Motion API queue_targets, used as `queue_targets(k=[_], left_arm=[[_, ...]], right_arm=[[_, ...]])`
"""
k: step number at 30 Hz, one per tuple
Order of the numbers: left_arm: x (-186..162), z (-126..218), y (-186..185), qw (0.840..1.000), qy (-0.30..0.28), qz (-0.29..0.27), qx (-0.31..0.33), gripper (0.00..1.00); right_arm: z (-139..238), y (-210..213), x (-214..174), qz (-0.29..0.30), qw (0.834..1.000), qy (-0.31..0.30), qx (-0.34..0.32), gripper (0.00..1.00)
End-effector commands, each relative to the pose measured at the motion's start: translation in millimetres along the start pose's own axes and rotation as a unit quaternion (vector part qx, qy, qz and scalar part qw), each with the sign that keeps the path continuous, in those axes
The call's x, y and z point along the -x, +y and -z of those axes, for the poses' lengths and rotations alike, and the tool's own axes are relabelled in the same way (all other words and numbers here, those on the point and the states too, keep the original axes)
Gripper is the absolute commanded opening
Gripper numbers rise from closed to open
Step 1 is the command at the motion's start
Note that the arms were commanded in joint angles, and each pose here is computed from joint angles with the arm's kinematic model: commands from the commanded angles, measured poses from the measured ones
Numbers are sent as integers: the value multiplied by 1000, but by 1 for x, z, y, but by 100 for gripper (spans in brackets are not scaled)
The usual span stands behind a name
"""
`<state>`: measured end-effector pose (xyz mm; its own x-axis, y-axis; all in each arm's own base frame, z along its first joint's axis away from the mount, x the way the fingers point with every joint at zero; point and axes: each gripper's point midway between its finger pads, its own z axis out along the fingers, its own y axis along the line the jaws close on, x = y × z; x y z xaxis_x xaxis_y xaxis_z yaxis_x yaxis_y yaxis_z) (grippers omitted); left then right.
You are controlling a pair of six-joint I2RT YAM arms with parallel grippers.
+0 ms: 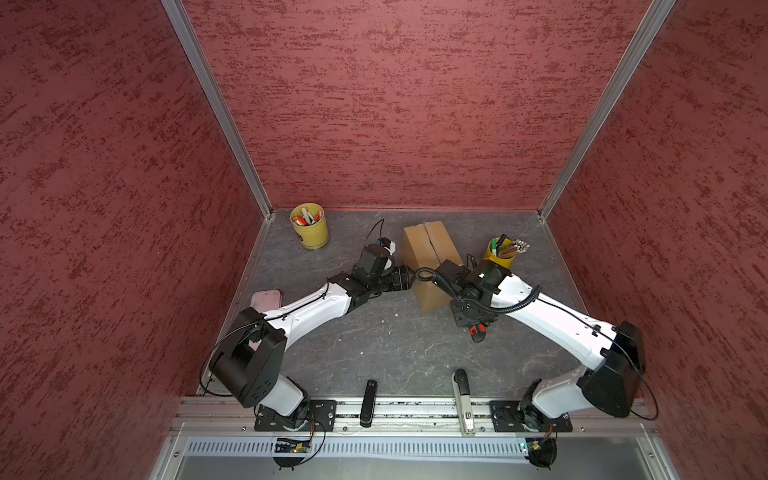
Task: Unpack the express box
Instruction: 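Hold the box with the left gripper while right slides knife along seam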
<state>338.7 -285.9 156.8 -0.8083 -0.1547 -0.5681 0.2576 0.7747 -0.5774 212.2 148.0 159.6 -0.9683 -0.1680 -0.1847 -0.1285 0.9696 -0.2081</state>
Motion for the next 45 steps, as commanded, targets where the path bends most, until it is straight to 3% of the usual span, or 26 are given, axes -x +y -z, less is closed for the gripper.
queue_targets(k=[1, 15, 45], left_arm=[[0, 5, -6, 1000, -7, 1, -11, 73], [-18, -2, -16, 1000, 10, -4, -19, 73], [-13, -5, -32, 999, 4, -12, -34, 73]], right_arm=[[7, -6, 6, -5, 1000, -15, -3, 0], [8, 3, 8, 1, 1000, -13, 17, 0], [14, 15, 13, 8, 999, -19, 50, 0]])
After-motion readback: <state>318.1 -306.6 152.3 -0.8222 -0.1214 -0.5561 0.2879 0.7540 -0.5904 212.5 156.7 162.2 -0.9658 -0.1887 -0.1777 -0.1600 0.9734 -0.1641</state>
